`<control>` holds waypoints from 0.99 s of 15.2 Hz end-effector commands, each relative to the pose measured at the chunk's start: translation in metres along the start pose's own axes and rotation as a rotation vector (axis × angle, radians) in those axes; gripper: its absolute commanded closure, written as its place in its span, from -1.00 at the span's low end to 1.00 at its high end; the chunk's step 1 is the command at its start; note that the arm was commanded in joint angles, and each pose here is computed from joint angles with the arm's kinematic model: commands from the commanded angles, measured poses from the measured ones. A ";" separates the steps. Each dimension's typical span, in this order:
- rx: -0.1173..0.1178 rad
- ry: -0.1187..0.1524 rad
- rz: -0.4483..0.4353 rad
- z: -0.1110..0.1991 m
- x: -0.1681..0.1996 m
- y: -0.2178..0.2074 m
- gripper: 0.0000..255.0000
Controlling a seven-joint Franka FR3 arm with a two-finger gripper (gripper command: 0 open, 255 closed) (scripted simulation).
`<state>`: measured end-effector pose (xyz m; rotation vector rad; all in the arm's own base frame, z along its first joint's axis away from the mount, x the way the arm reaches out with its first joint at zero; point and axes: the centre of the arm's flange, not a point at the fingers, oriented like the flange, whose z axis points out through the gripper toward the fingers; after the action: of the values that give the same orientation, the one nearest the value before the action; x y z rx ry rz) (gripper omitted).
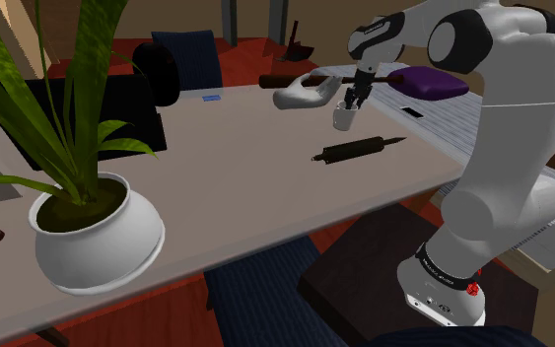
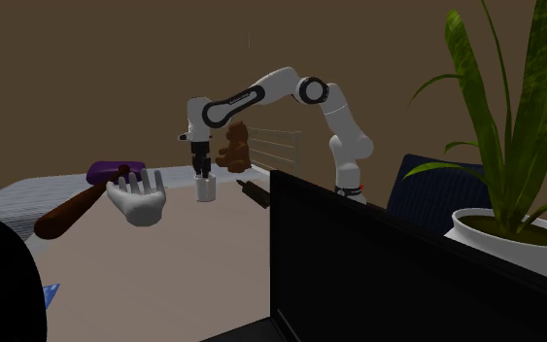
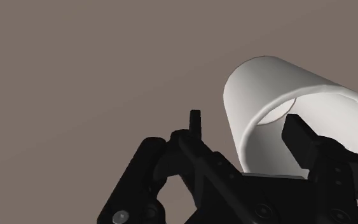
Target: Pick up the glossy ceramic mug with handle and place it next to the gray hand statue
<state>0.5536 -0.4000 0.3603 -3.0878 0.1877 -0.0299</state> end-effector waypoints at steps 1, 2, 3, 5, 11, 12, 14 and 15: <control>0.000 0.000 0.000 0.000 0.000 0.000 -1.00; 0.000 0.000 0.000 0.000 0.000 0.000 -1.00; 0.000 0.000 0.000 0.000 0.000 0.000 -1.00; 0.000 0.000 0.000 -0.013 0.000 0.000 -1.00; 0.000 0.000 0.000 -0.050 0.000 0.000 -1.00; 0.000 0.000 0.000 -0.050 0.000 0.000 -1.00; 0.000 0.000 0.000 -0.050 0.000 0.000 -1.00; 0.000 0.000 0.000 -0.050 0.000 0.000 -1.00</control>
<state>0.5524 -0.4024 0.4102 -3.0878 0.1877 -0.0302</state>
